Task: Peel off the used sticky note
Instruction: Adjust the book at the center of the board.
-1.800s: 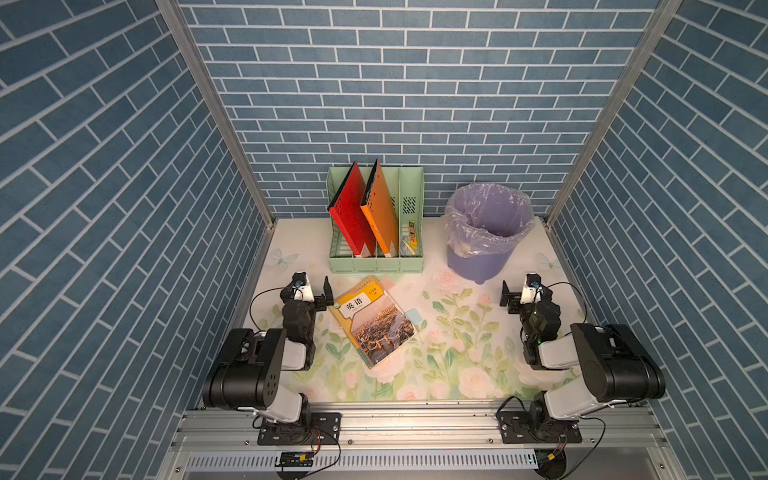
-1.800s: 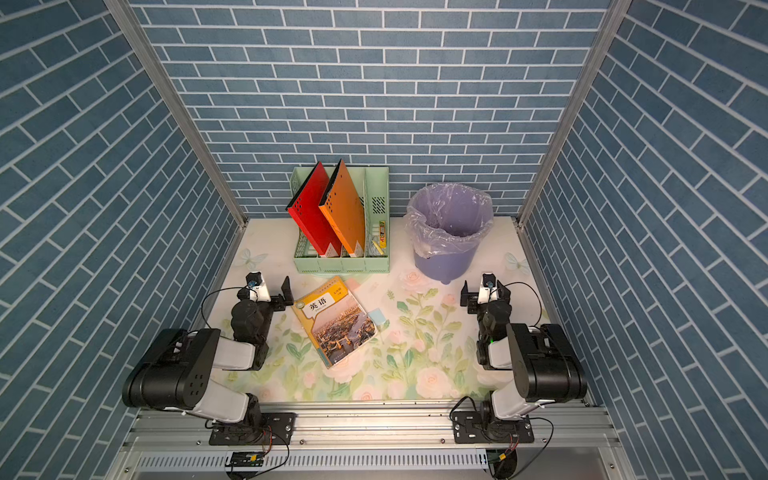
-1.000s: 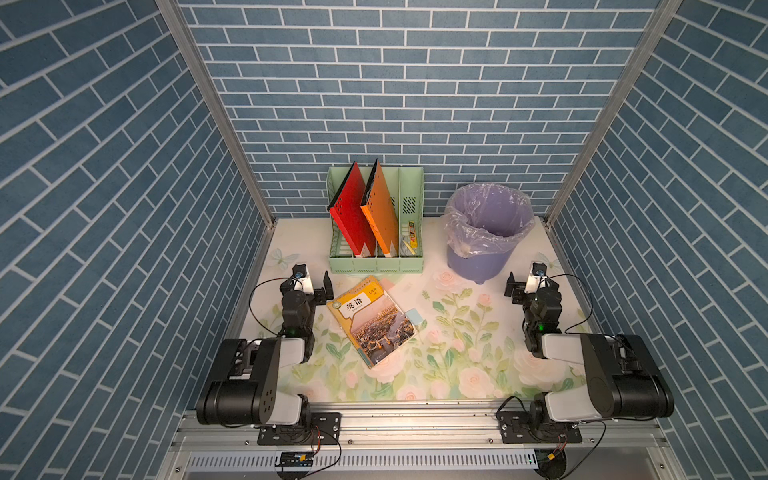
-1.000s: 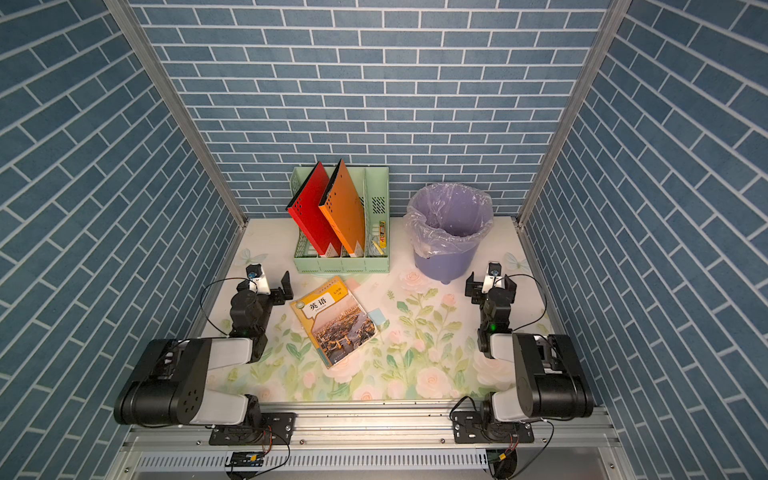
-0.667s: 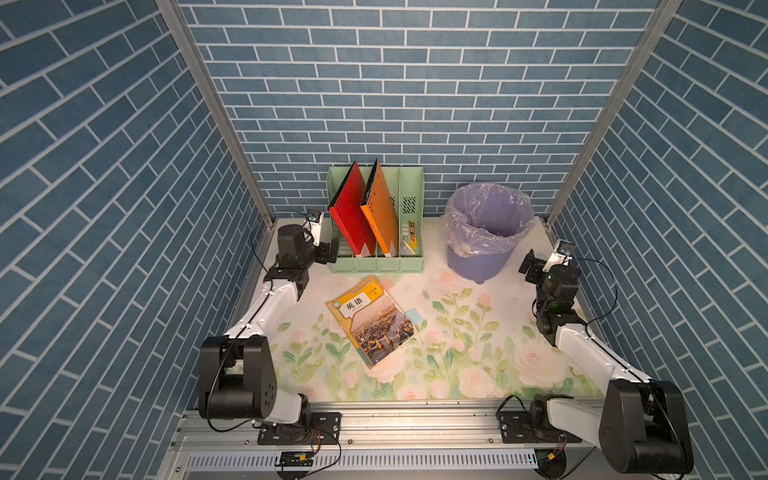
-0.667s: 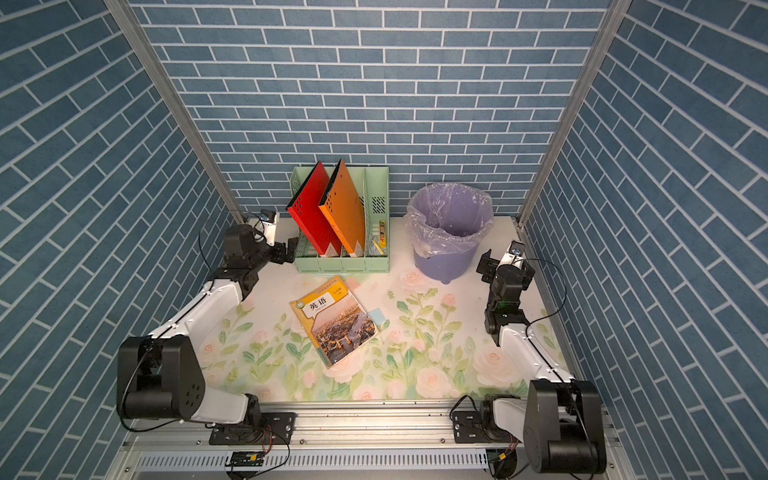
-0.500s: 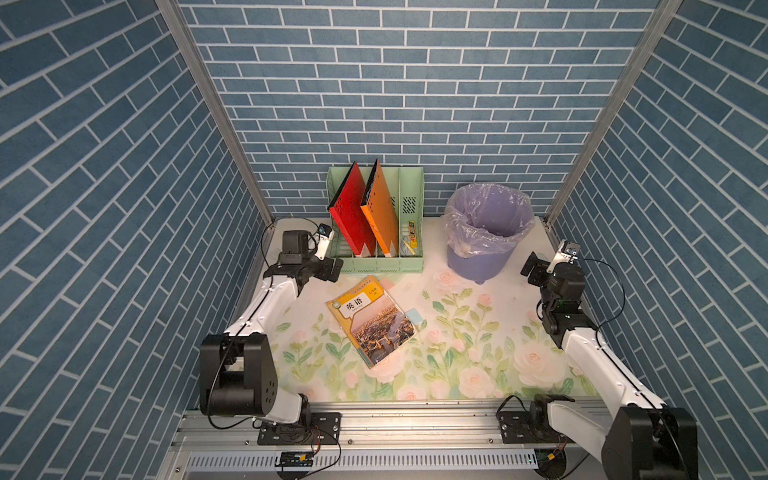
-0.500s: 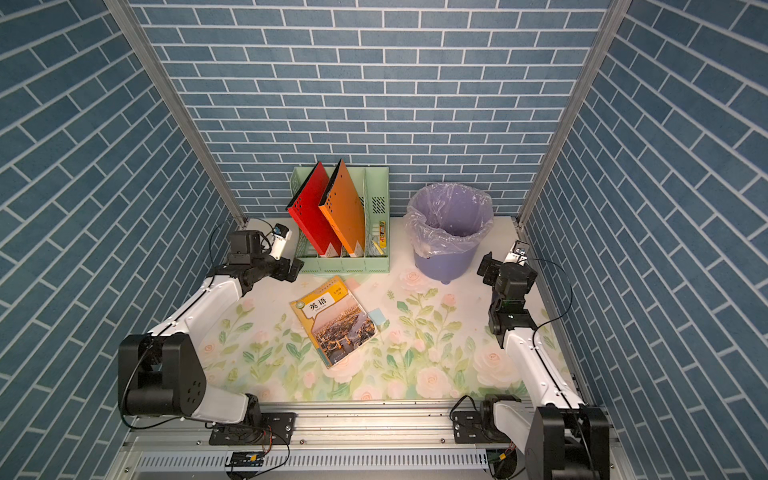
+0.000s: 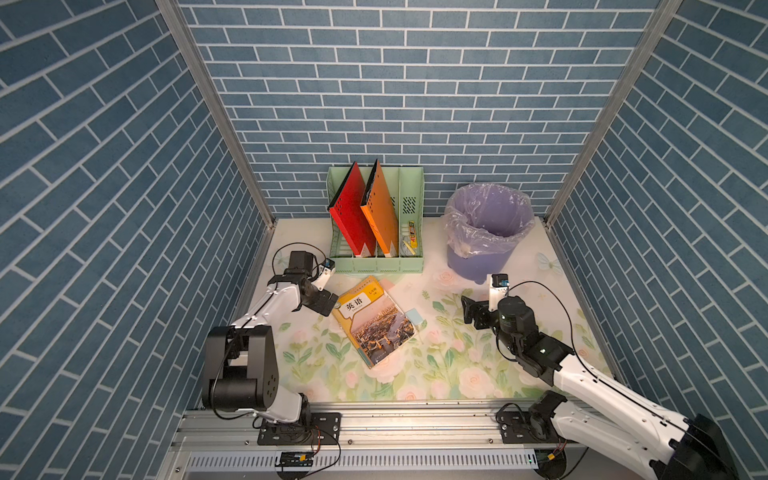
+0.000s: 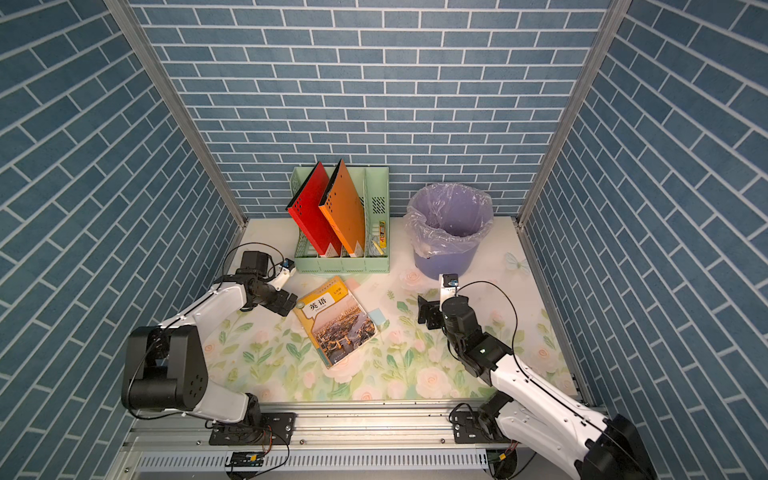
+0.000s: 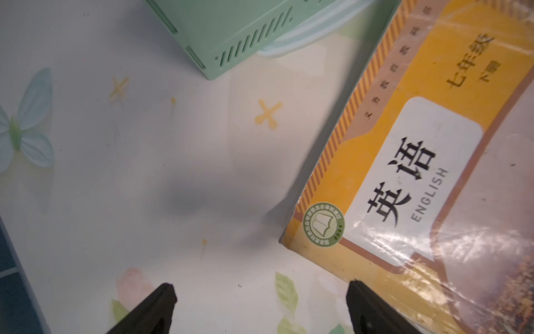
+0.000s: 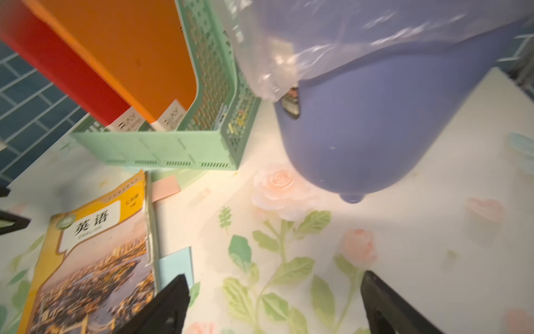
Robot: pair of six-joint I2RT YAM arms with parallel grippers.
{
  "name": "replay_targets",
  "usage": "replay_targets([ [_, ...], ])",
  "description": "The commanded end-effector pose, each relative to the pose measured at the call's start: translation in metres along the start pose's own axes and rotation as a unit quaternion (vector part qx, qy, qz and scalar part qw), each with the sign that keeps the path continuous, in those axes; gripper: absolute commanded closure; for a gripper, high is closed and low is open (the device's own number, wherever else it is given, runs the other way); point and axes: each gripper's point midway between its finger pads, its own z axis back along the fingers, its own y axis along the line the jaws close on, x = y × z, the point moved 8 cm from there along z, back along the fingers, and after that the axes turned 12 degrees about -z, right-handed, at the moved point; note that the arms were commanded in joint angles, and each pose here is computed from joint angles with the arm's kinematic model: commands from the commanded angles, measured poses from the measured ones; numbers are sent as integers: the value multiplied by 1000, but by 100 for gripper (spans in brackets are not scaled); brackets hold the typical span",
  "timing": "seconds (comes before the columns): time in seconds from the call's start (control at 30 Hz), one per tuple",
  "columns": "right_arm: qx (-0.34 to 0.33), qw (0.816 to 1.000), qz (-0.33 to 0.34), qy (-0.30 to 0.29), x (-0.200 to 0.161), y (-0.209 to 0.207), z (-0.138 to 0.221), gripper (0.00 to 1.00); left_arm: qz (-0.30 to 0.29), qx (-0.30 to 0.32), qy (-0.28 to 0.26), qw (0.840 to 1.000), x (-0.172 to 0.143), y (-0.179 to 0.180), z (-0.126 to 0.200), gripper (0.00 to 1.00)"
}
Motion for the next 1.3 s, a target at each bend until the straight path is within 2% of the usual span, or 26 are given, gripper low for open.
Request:
replay_targets([
  [0.0,6,1000,8,16,-11,29,-15,5,5,-9,38,999,-10,-1,-11,9],
  [0.2,89,992,51,80,-18,89,-55,4,-1,-8,47,999,-15,-4,-17,15],
  [0.43,138,976,81,149,-31,136,-116,7,-11,10,73,997,-25,-4,-24,19],
  [0.57,145,969,88,180,-46,152,-151,8,12,-14,68,997,-14,-4,-36,23],
  [0.73,155,964,83,201,-56,163,-174,12,-3,-15,70,997,7,-14,-50,28],
  [0.97,133,966,63,211,-69,152,-176,15,-51,-29,67,996,30,-44,-56,31],
  [1.27,57,979,1,193,-75,102,-129,18,-134,-71,57,987,48,-97,-52,32],
])
